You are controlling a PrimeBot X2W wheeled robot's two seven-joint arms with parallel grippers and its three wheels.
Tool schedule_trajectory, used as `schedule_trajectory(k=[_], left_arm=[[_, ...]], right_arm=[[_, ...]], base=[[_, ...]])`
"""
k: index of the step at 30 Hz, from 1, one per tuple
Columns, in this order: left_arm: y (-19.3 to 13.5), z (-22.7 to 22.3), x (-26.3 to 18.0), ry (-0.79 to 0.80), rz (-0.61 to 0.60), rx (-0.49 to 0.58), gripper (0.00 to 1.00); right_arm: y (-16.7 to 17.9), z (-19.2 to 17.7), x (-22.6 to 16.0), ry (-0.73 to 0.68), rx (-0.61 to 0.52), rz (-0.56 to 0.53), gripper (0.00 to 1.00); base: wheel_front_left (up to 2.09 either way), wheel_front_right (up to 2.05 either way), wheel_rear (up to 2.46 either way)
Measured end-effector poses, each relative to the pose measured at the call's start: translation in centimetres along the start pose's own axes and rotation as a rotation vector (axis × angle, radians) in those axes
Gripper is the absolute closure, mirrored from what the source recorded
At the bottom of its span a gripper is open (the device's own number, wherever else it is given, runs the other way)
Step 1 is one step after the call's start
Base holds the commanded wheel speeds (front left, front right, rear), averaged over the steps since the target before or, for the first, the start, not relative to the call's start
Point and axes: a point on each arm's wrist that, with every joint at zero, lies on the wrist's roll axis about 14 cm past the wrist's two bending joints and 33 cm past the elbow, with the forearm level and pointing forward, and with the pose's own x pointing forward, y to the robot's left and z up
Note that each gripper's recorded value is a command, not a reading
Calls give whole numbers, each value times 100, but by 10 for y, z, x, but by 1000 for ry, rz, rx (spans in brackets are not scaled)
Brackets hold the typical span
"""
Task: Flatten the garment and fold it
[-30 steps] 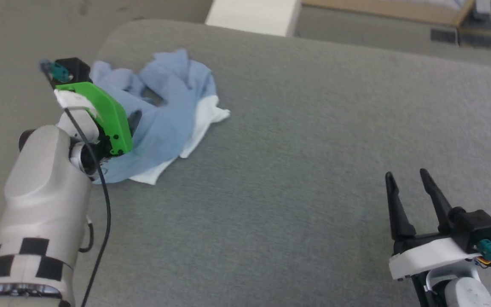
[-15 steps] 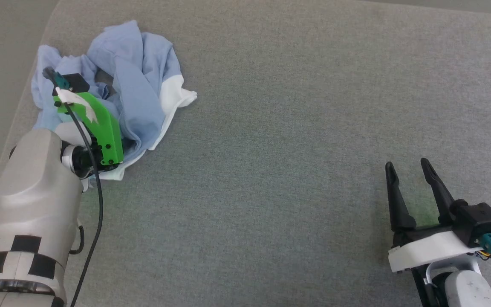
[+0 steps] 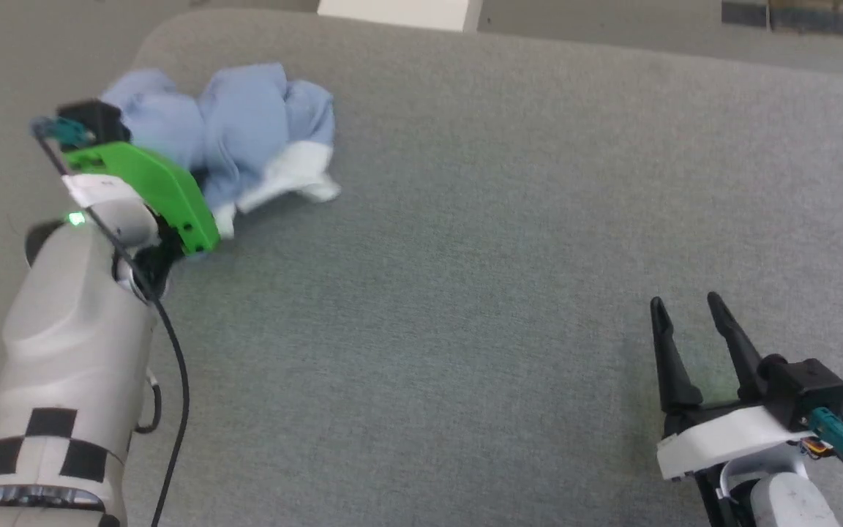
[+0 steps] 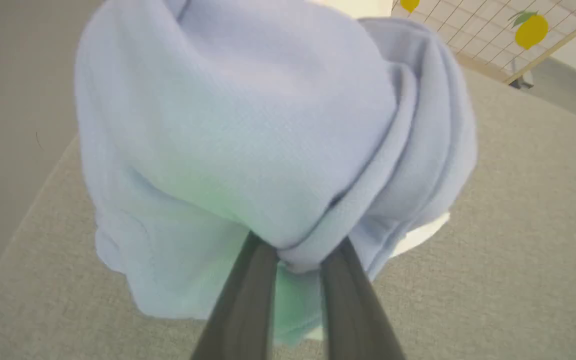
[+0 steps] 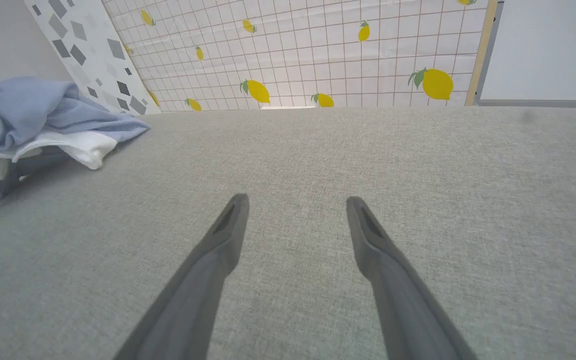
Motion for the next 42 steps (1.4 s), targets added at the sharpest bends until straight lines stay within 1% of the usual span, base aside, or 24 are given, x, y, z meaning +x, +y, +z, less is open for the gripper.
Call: schedule_trajectory(k=[5,8,11,14,18,24,30,35,40,42], left_arm=[[-6,81,-32,-292,-26,31,100],[-23,138,-62,-464,-74,51,100],[-40,182,-93,-594,-122,74,100],[-52,205,-118,-670,-160,96,100],[-75,219,-139,-721,-227,113,100],[-128,225,-150,-738,-360,142,100],[-193,213,-149,-699,-516,169,100],[-249,185,-140,-621,-655,161,100],[-305,141,-130,-508,-784,152,100],[-327,116,-126,-445,-831,157,100]], right_arm=[[9,10,-6,-27,15,16,0],[14,17,-12,-43,20,23,0],[16,23,-17,-59,21,26,0],[16,28,-23,-72,21,20,0],[12,36,-32,-95,23,0,0],[-11,50,-51,-141,19,-77,0],[-47,64,-79,-191,13,-199,0],[-78,67,-111,-210,3,-316,0],[-105,64,-144,-215,0,-429,0],[-112,63,-154,-214,0,-460,0]], base=[[0,0,0],[0,0,0],[0,0,0],[0,0,0],[0,0,0],[0,0,0],[0,0,0],[0,0,0],[0,0,0],[0,0,0]])
